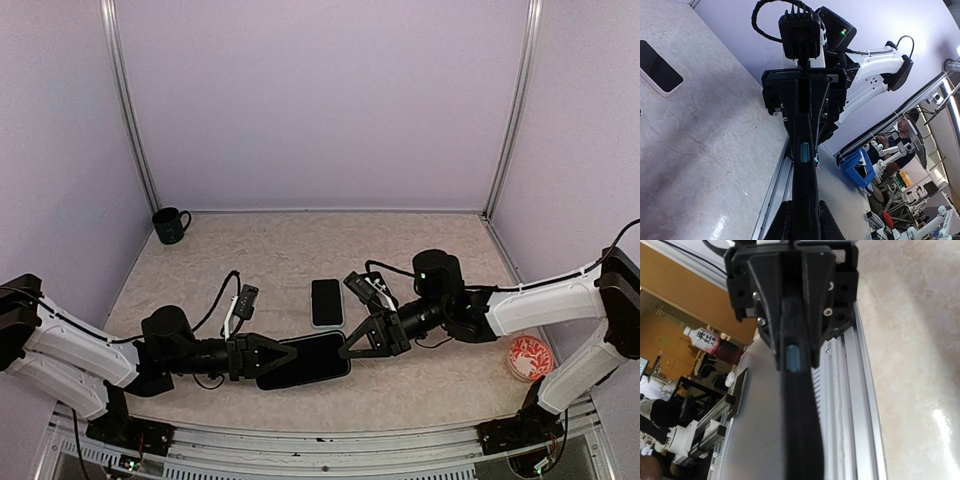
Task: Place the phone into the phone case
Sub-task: Press the phone case against the phone.
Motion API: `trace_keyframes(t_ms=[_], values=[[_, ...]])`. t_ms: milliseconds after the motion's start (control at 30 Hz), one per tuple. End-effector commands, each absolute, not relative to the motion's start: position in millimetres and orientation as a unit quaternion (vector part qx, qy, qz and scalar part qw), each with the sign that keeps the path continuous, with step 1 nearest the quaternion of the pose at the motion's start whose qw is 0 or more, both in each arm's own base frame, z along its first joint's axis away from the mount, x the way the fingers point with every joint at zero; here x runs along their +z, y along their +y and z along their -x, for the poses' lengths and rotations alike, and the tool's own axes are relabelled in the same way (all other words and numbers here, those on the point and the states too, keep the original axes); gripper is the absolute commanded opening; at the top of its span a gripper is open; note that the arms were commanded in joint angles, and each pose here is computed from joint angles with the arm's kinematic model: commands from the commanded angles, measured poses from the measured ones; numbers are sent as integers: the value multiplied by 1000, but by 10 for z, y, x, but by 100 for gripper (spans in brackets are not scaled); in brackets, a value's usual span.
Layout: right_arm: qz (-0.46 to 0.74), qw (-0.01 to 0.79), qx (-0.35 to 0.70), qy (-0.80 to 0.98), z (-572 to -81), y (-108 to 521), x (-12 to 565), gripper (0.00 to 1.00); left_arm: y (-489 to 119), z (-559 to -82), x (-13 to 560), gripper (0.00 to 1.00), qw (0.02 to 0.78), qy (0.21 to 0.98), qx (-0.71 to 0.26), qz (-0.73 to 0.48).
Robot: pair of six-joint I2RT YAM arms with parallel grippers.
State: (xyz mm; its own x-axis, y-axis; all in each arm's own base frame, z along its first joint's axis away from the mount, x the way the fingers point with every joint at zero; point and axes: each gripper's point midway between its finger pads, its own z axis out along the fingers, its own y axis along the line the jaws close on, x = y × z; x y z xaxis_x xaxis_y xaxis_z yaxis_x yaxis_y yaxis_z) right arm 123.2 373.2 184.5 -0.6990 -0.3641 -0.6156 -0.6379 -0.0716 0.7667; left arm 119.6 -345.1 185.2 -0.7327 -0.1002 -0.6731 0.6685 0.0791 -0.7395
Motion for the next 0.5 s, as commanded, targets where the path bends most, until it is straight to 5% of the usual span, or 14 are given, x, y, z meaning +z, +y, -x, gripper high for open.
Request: trace_keyframes(t_ms=[0, 133, 300, 467], values=[[365, 152, 624, 674, -1374, 3768, 2008, 0, -3475, -1126, 2067, 7, 310, 639, -665, -230], [370, 149, 625, 671, -1359, 3770, 2028, 1, -3476, -1112, 2057, 1, 309, 639, -664, -234], [374, 156, 617, 675, -1387, 3780, 2039, 25, -3477, -1103, 2043, 0, 308, 640, -663, -237], [378, 159, 610, 678, -1443, 3832, 2056, 27, -3489, -1092, 2039, 0, 305, 639, -664, -240]])
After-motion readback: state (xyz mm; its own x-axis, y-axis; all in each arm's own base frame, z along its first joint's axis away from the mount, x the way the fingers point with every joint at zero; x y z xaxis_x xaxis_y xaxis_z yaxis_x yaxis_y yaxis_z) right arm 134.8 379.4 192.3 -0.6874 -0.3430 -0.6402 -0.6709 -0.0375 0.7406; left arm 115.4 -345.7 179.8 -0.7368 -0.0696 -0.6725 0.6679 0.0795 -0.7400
